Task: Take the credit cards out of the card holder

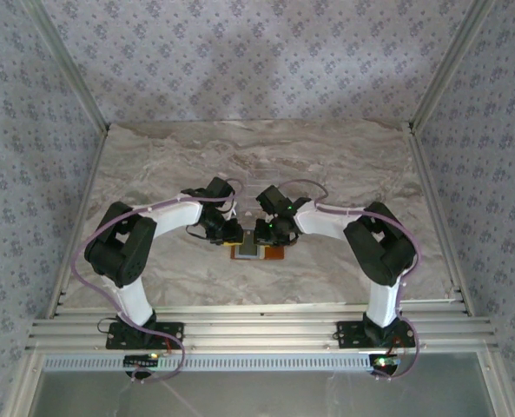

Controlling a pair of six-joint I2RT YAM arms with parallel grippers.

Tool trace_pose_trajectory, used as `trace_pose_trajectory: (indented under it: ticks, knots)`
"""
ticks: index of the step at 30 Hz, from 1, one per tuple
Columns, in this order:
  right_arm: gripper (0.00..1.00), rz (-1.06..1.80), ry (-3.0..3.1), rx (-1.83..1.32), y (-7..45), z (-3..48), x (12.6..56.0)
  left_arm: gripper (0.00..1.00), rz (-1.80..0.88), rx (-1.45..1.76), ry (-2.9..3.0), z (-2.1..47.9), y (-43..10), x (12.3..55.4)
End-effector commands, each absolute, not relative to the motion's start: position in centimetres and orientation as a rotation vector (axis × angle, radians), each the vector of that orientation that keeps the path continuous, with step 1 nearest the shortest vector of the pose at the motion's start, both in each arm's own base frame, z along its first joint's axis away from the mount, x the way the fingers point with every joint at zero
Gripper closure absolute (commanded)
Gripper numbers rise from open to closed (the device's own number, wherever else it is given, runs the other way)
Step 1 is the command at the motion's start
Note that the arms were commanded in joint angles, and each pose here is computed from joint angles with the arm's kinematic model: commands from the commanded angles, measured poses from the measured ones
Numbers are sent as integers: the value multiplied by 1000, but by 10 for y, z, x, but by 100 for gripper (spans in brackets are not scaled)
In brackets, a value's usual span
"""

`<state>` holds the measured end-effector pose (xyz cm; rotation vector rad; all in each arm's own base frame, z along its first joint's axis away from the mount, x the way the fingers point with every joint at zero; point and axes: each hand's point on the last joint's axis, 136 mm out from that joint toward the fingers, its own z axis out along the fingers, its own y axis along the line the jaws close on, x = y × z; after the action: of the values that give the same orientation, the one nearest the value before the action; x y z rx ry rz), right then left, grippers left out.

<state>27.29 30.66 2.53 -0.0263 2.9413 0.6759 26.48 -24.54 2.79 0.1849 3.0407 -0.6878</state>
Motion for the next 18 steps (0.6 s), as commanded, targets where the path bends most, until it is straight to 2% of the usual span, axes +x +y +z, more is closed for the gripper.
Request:
trace_pose_trajectory:
  ticks: [1,9,18]
  knots:
    - [83,474,2990,4,279,12,267,74,-601,194,3076,18,-235,257]
    - [85,500,2957,4,280,28,271,74,-604,194,3070,22,-235,257]
    - [65,618,2913,39,291,44,277,74,-602,190,3076,20,-234,257]
